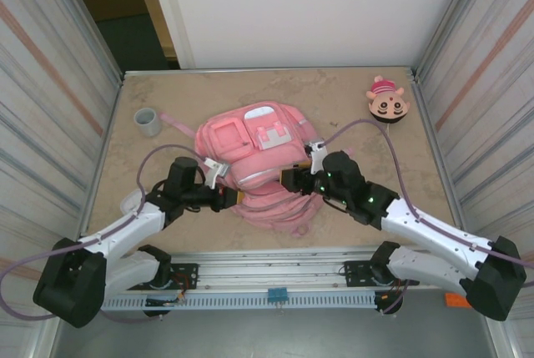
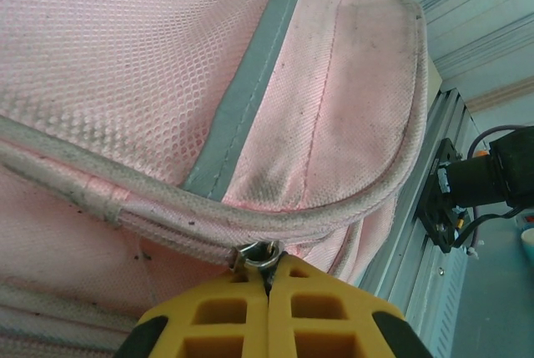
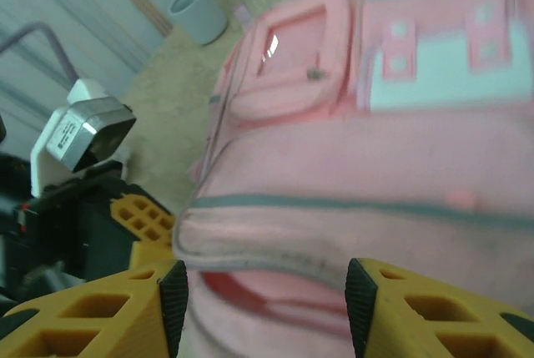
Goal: Pack books, pencil case, and school supplies into a backpack
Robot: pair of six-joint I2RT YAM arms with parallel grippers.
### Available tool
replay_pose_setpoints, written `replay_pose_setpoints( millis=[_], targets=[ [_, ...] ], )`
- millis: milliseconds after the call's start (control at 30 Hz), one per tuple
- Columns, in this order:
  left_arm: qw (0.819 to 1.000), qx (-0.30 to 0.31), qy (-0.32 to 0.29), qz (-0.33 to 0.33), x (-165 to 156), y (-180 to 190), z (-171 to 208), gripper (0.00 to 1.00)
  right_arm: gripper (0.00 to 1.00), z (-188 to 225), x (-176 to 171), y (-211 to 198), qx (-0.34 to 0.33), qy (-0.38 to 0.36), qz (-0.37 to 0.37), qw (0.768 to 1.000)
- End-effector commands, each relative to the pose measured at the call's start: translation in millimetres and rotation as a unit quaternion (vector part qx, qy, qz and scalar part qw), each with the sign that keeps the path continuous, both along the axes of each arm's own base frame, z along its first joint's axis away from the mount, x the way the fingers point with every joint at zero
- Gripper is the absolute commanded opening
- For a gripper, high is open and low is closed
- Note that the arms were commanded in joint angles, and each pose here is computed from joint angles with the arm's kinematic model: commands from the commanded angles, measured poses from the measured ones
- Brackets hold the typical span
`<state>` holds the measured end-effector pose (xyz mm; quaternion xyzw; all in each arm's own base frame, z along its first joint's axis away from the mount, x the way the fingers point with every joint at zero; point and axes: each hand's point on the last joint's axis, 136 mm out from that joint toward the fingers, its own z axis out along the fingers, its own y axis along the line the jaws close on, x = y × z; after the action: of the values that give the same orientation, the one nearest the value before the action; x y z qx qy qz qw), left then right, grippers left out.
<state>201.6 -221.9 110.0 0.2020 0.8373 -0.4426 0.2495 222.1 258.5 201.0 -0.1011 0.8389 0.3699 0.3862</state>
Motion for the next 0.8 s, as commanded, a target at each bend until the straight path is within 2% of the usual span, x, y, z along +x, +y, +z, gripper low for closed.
replay_pose_setpoints(
  millis=[0,133,200,367,500,600,767],
  targets=[
    [1.0,-0.016,-0.016,0.004,3,-2,6,0.0,0.54,-21,-14,8,0.131,0.176,-0.067,0.973],
    [1.0,-0.02,-0.02,0.002,0,-2,4,0.0,0.58,-36,-19,21,0.168,0.265,-0.09,0.945],
    [0.999,-0.023,-0.023,0.0,0,-3,4,0.0,0.62,-37,-18,32,0.19,0.285,-0.088,0.935],
    [0.999,-0.033,-0.032,-0.008,-3,-4,5,0.0,0.6,-46,-8,54,0.23,0.315,-0.092,0.916],
    [0.998,-0.043,-0.038,-0.012,-3,-6,6,0.0,0.46,-51,3,66,0.247,0.315,-0.087,0.912],
    [0.998,-0.047,-0.036,-0.022,-6,-10,6,0.0,0.29,-47,12,73,0.26,0.308,-0.078,0.912],
    [0.996,-0.065,-0.039,-0.037,-12,-19,10,0.0,0.09,-61,26,60,0.24,0.298,-0.111,0.917]
  ],
)
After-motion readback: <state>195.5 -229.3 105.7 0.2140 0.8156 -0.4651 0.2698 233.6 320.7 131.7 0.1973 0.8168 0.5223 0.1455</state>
